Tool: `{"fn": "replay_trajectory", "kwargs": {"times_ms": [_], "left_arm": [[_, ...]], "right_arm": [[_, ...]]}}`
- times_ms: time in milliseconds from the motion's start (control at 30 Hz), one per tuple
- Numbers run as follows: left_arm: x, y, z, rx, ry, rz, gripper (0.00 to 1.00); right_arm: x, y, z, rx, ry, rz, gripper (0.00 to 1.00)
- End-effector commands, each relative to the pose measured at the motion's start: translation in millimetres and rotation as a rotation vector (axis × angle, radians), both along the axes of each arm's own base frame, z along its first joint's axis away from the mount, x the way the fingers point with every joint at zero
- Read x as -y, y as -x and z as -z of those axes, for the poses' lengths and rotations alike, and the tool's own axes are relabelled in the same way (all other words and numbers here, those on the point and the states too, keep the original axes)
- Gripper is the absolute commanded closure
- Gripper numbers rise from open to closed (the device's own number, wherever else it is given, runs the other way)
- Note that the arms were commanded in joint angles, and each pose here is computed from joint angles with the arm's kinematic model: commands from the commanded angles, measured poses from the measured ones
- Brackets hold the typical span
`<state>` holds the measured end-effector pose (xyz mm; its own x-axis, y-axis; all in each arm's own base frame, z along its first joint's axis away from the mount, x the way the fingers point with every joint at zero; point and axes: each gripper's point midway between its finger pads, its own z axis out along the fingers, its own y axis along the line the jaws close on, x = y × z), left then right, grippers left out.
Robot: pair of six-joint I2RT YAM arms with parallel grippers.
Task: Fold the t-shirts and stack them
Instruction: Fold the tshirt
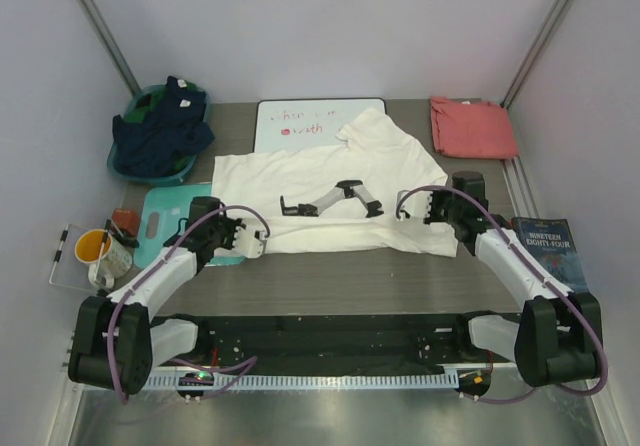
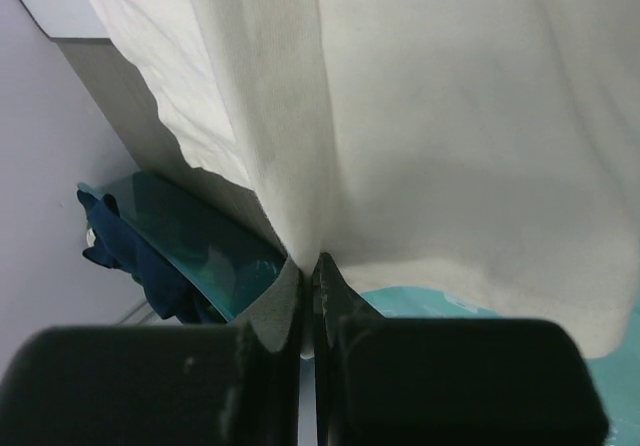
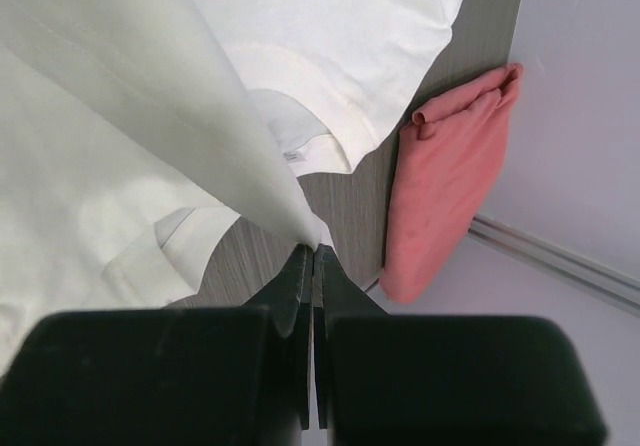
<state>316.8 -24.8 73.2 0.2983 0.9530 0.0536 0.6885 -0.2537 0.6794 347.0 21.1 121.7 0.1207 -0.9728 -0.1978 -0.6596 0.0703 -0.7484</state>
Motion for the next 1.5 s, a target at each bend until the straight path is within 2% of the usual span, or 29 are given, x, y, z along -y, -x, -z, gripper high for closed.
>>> {"fn": "replay_trajectory", "kwargs": {"times_ms": [0, 133, 233, 267, 300, 367, 400, 433, 500, 633, 700, 767, 800, 833, 867, 900, 933, 1000, 1033, 1100, 1133, 1167, 1233, 1367, 1467], "left_arm": [[-6.6, -24.4, -24.0, 0.089, -0.004, -0.037, 1.00], [-6.1, -23.4, -15.8, 0.059, -0.025, -0.017, 0.97], [-6.4, -24.6, -12.4, 0.046, -0.035, -0.014, 0.79], [-6.3, -25.5, -12.3, 0.043, -0.034, -0.015, 0.62], [-6.5, -25.8, -10.5, 0.034, -0.038, -0.015, 0.56], [-7.4, -26.8, -9.4, 0.024, -0.042, -0.018, 0.54], [-7.6, -27.3, -9.4, 0.022, -0.043, -0.019, 0.53], [-9.7, -27.4, -7.0, 0.015, -0.054, -0.027, 0.52], [-12.8, -28.4, -6.1, 0.014, -0.069, -0.038, 0.52], [-12.2, -29.0, -5.7, 0.015, -0.064, -0.039, 0.52], [-12.8, -29.0, -6.2, 0.016, -0.065, -0.042, 0.46], [-13.2, -28.0, -8.5, 0.022, -0.065, -0.043, 0.33], [-12.7, -28.1, -12.1, 0.031, -0.062, -0.040, 0.30], [-12.2, -26.0, -12.4, 0.025, -0.059, -0.038, 0.26], [-11.9, -25.8, -15.4, 0.024, -0.056, -0.036, 0.17], [-10.5, -24.9, -20.0, 0.029, -0.048, -0.030, 0.06], [-7.0, -19.7, -17.2, 0.000, -0.031, -0.015, 0.00], [-4.0, -18.8, -22.1, -0.001, -0.016, -0.003, 0.00], [-1.1, -16.6, -23.5, -0.005, -0.003, 0.010, 0.00], [1.6, -11.0, -23.9, -0.024, 0.009, 0.023, 0.00], [3.4, -8.3, -26.9, -0.023, 0.015, 0.035, 0.00], [5.7, -1.2, -24.9, -0.052, 0.023, 0.052, 0.00], [9.5, 6.1, -26.2, -0.071, 0.032, 0.077, 0.00], [11.3, 29.3, -23.7, -0.128, 0.026, 0.130, 0.00], [12.4, 44.8, -14.5, -0.165, 0.003, 0.179, 0.00]], "right_arm": [[-4.3, -30.2, -36.9, 0.136, -0.036, 0.013, 0.99], [-7.8, -38.5, -35.5, 0.148, -0.040, 0.000, 0.99], [-12.0, -41.9, -30.0, 0.142, -0.038, -0.014, 0.98], [-13.1, -46.6, -35.5, 0.172, -0.042, -0.016, 0.98], [-15.5, -48.3, -32.9, 0.172, -0.041, -0.021, 0.93], [-17.2, -53.3, -35.8, 0.208, -0.039, -0.023, 0.88], [-20.1, -55.5, -32.6, 0.215, -0.038, -0.027, 0.82], [-21.1, -62.9, -43.3, 0.279, -0.042, -0.024, 0.80], [-20.6, -66.1, -35.7, 0.303, -0.019, -0.006, 0.77], [-26.2, -78.2, -49.4, 0.430, -0.011, 0.028, 0.70], [-15.5, -80.4, -52.2, 0.435, 0.009, 0.093, 0.69], [-7.2, -75.3, -39.3, 0.296, -0.011, 0.168, 0.67], [-7.4, -81.6, -55.6, 0.272, -0.089, 0.227, 0.65], [-5.3, -61.1, -23.2, 0.069, -0.077, 0.233, 0.61], [-9.4, -65.9, -35.0, 0.012, -0.117, 0.232, 0.57], [-4.7, -57.2, -24.1, -0.092, -0.186, 0.277, 0.49], [-9.2, -39.4, -6.8, -0.232, -0.229, 0.282, 0.46], [-6.9, -36.3, 4.8, -0.361, -0.280, 0.319, 0.40], [-6.7, -22.6, 15.5, -0.457, -0.309, 0.366, 0.39], [-12.6, -20.5, 26.9, -0.580, -0.364, 0.378, 0.39], [-8.4, -0.8, 36.8, -0.701, -0.362, 0.402, 0.38], [-13.9, -2.4, 28.9, -0.738, -0.389, 0.371, 0.38], [-12.0, 23.1, 39.0, -0.889, -0.349, 0.363, 0.41], [-0.2, 47.8, 44.5, -0.920, -0.233, 0.286, 0.41], [15.2, 75.2, 55.6, -0.970, -0.191, 0.308, 0.41]]}}
